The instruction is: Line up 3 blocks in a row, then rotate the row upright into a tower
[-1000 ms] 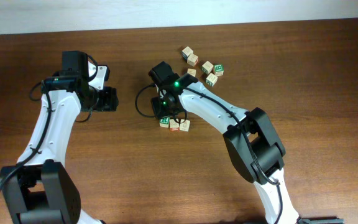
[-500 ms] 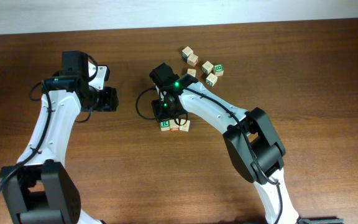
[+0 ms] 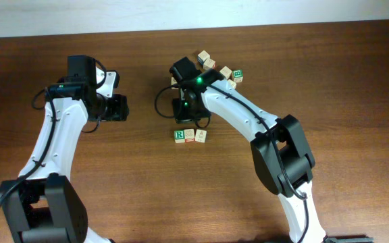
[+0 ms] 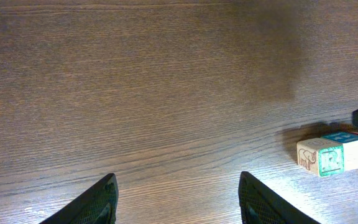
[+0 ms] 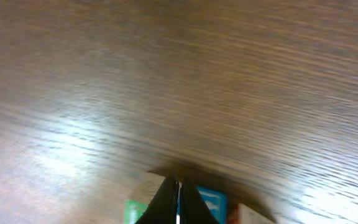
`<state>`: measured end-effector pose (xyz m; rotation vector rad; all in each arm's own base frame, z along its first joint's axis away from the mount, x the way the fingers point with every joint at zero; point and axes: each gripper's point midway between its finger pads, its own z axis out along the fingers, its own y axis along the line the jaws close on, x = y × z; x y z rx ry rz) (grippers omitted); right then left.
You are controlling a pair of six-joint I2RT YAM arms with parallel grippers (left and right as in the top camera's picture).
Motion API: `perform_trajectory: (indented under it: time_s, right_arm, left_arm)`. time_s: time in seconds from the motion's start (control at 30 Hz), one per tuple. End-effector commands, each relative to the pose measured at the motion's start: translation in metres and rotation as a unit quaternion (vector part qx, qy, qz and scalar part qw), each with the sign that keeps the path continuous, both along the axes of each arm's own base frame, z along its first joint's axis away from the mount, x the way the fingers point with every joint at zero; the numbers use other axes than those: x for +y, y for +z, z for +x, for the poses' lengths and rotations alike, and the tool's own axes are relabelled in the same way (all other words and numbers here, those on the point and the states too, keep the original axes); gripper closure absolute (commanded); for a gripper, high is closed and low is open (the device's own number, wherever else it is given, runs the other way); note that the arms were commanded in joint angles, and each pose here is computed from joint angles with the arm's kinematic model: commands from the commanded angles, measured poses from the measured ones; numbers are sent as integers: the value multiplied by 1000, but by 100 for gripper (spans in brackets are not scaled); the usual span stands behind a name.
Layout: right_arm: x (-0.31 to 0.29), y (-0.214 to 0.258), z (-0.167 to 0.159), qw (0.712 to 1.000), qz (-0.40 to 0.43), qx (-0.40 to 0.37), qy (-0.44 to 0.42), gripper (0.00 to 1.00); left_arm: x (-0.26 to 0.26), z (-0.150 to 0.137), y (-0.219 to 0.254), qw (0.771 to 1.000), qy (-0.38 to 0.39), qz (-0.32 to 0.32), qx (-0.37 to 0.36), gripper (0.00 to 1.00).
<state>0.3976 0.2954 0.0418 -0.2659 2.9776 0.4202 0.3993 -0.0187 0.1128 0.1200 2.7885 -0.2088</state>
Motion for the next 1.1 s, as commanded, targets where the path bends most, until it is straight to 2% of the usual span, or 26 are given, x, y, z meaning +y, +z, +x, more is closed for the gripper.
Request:
perform_trajectory:
  time_s: [0.0,1.07]
  right_arm:
    - [-5,12,4,999,-17,-21,-16,95]
    - [-11,-9,-18,998,-60,0,-17,96]
  left_arm:
    - [-1,3,3,1000,6,-8,-3,40]
    - [-1,2,2,1000,9,-9,0,39]
